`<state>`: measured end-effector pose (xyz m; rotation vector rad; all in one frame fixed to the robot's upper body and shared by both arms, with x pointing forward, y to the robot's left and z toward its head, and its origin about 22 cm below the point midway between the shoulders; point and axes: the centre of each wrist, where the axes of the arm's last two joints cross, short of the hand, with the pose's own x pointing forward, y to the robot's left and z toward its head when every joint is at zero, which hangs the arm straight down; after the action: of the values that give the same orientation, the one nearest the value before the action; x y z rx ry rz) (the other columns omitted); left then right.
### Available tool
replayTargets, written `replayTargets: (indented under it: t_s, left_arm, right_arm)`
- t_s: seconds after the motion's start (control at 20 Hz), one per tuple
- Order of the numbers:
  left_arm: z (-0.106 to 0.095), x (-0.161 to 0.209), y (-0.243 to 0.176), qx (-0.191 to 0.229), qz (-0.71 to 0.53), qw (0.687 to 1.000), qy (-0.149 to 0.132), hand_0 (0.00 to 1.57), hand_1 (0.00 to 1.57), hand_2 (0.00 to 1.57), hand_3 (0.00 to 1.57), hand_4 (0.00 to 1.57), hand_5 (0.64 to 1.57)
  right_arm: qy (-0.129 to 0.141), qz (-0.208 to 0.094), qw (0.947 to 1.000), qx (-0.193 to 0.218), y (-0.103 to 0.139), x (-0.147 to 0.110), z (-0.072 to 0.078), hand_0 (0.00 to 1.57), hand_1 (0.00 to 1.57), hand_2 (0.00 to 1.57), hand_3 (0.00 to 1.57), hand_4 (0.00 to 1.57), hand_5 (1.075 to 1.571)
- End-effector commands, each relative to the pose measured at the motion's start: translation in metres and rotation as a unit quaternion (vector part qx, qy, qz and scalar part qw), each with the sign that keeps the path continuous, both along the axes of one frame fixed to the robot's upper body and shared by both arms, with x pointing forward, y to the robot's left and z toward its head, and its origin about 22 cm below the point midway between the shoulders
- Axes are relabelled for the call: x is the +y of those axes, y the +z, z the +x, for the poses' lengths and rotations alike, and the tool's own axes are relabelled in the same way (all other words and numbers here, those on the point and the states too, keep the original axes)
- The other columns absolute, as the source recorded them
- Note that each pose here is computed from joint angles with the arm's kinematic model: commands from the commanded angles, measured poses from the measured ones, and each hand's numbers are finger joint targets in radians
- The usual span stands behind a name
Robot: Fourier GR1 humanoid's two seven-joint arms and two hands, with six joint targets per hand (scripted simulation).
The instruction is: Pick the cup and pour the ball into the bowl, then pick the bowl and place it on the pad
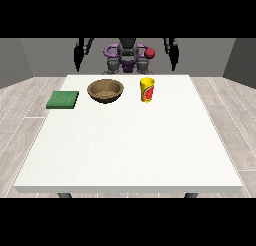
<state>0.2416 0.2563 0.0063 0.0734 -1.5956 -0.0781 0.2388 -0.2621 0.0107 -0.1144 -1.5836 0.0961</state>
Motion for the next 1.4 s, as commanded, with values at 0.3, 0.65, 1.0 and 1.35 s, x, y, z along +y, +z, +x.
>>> replayTargets:
  t_s: [0.3,0.65,1.0,1.35]
  left_arm:
    - [0.013,-0.014,0.050,-0.019,-0.083,0.996,0.005,0.00,0.00,0.00,0.00,0.00,1.557]
    - [0.020,0.009,0.073,-0.069,-0.067,0.995,0.025,0.00,0.00,0.00,0.00,0.00,1.547]
    - [0.044,0.009,0.063,-0.135,-0.066,0.988,0.023,0.00,0.00,0.00,0.00,0.00,1.536]
    - [0.043,0.006,-0.005,-0.168,-0.055,0.983,0.052,0.00,0.00,0.00,0.00,0.00,1.526]
  right_arm:
    - [0.021,0.039,0.9990,0.001,0.041,-0.050,0.000,0.00,0.00,0.00,0.00,0.00,1.569]
    - [0.014,0.053,0.9972,-0.051,0.045,-0.067,-0.007,0.00,0.00,0.00,0.00,0.00,1.570]
    - [0.036,0.062,0.9923,-0.101,0.039,-0.073,0.009,0.00,0.00,0.00,0.00,0.00,1.570]
    - [0.067,0.058,0.9885,-0.122,0.039,-0.063,0.010,0.00,0.00,0.00,0.00,0.00,1.571]
